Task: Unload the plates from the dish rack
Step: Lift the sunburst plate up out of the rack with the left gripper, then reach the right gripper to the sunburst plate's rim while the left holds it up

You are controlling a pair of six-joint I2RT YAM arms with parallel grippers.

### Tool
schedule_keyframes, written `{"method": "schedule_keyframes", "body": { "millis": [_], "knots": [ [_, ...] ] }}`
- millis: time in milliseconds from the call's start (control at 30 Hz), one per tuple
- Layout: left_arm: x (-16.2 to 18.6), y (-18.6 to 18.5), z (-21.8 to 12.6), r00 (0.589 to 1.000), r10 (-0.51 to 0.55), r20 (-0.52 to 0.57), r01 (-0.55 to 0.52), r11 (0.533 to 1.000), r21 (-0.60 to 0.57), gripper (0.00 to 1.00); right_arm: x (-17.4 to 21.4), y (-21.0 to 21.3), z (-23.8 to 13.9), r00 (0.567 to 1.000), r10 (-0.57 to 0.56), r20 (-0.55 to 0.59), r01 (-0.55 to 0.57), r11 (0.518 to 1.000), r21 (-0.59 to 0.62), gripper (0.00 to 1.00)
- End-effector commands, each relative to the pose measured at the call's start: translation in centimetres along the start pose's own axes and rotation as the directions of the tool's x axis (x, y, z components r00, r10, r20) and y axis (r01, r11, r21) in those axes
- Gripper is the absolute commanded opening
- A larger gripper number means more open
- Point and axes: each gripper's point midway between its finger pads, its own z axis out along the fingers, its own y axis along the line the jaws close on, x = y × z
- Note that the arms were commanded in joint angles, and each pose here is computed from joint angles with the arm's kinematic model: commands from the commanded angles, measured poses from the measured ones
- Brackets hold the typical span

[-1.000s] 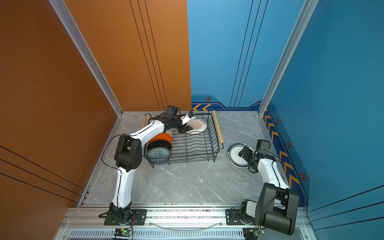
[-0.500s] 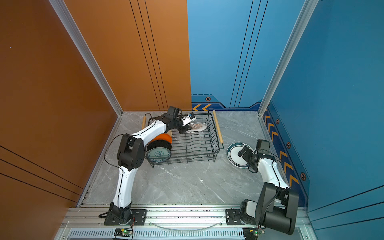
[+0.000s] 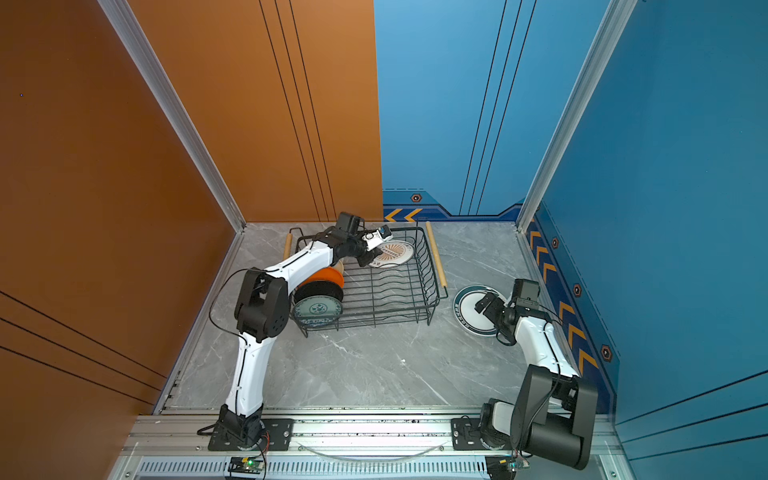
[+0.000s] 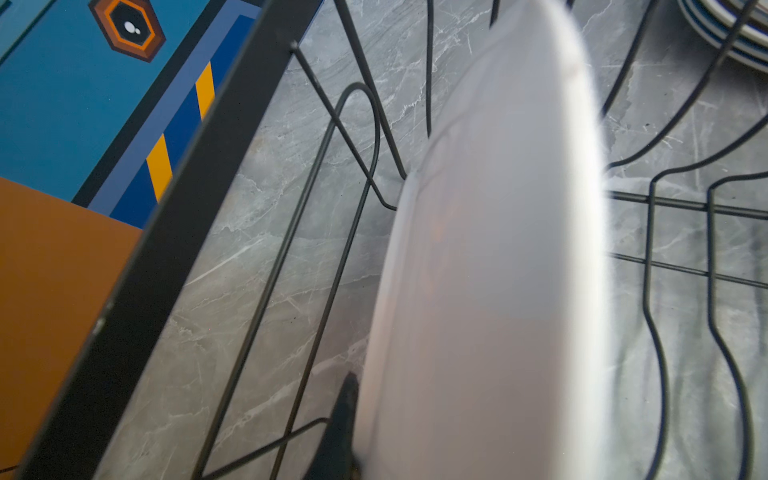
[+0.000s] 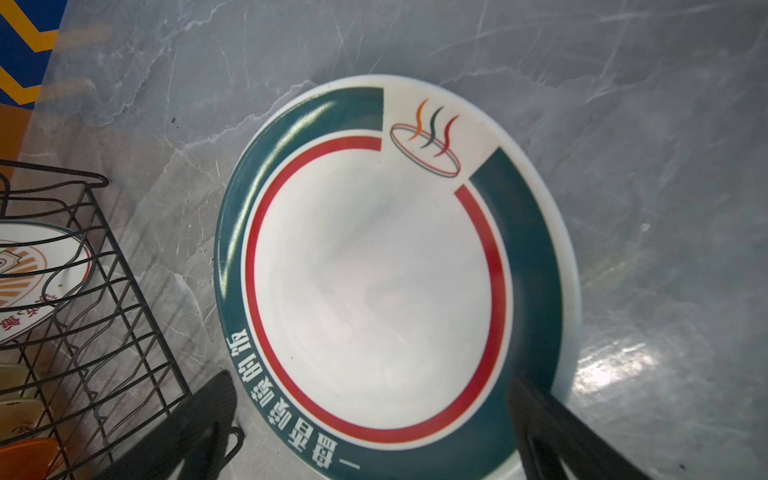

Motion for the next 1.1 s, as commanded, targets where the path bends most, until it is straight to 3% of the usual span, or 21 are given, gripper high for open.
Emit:
{"method": "schedule_keyframes", "body": {
  "millis": [0,100,500,667,733,833,1000,1067],
  "knots": [
    [-0.7,-1.3,-1.5,0.999,-0.029,-0.022,0.029,0.999,0.02,0.05,-0.4,0.8,-0.4,1.0,-0.025,0.012,0.026,0.999,-0.022,1.0],
    [-1.0,-1.3,-2.2,0.999,-0.025,-0.023,0.025,1.0,0.005,0.0,-0.4,0.8,-0.7,1.0,-0.025,0.018,0.025,0.999,-0.02,1.0],
    [-3.4,-1.4,-5.8,0.999,-0.042,0.03,0.044,0.998,-0.054,0.0,-0.8,1.2,-2.3,0.998,-0.03,0.057,0.031,0.999,-0.032,1.0],
    [-6.8,-0.5,-9.9,0.978,-0.168,0.125,0.185,0.974,-0.134,0.0,-1.4,1.3,-3.7,0.995,-0.038,0.089,0.039,0.999,-0.013,1.0],
    [-7.9,-0.4,-11.7,0.955,-0.235,0.183,0.265,0.951,-0.162,0.0,-1.9,1.9,-4.6,0.993,-0.052,0.106,0.056,0.998,-0.03,1.0],
    [-8.8,-0.4,-14.1,0.889,-0.385,0.25,0.429,0.89,-0.154,0.0,-2.9,2.9,-6.6,0.985,-0.066,0.159,0.074,0.996,-0.048,1.0],
    [-9.8,-1.7,-16.9,0.748,-0.588,0.308,0.63,0.775,-0.052,0.0,-4.8,5.9,-11.5,0.957,-0.065,0.282,0.107,0.985,-0.138,1.0],
    [-9.7,-1.9,-17.8,0.67,-0.67,0.32,0.712,0.702,-0.02,0.0,-5.0,7.6,-13.4,0.946,-0.065,0.317,0.136,0.969,-0.205,1.0]
  ]
}}
